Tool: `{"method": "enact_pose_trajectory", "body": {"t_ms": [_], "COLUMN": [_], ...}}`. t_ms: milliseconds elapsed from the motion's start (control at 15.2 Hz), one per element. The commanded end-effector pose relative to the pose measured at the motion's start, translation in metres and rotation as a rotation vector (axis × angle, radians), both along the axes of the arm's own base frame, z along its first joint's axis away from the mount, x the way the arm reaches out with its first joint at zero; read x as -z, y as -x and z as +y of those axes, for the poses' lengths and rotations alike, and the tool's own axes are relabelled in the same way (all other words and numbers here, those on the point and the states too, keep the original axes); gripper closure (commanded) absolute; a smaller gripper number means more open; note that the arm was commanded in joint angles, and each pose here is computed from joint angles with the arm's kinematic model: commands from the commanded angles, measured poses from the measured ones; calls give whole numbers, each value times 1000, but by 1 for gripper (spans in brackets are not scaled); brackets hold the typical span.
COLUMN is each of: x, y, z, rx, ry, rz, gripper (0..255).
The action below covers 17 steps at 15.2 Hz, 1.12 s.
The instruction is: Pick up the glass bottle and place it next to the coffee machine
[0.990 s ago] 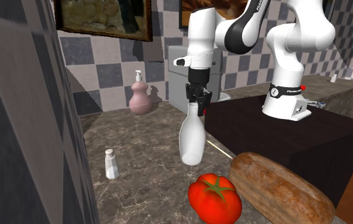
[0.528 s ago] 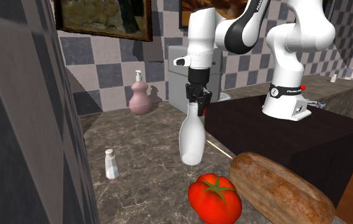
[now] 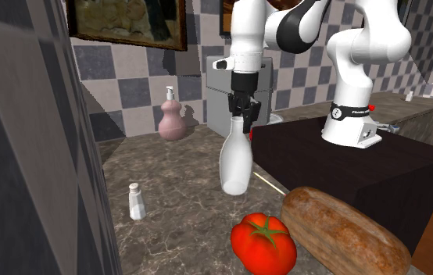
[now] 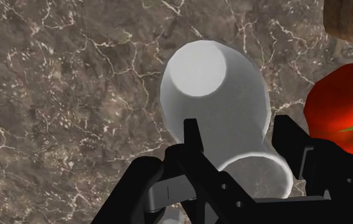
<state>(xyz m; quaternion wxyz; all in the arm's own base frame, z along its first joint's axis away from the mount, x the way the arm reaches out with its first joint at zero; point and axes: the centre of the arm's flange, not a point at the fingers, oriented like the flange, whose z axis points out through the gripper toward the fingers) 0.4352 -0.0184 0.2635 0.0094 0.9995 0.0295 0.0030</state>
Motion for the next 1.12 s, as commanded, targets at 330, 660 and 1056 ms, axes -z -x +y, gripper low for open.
{"method": "enact_pose_trajectory", "body": {"t_ms": [330, 660, 1056], "x": [-37, -64, -96], "y": [0, 0, 0], "z": [0, 0, 0], "rx": [0, 0, 0], "ry": [0, 0, 0], "rz": [0, 0, 0], "gripper": [255, 255, 255]}}
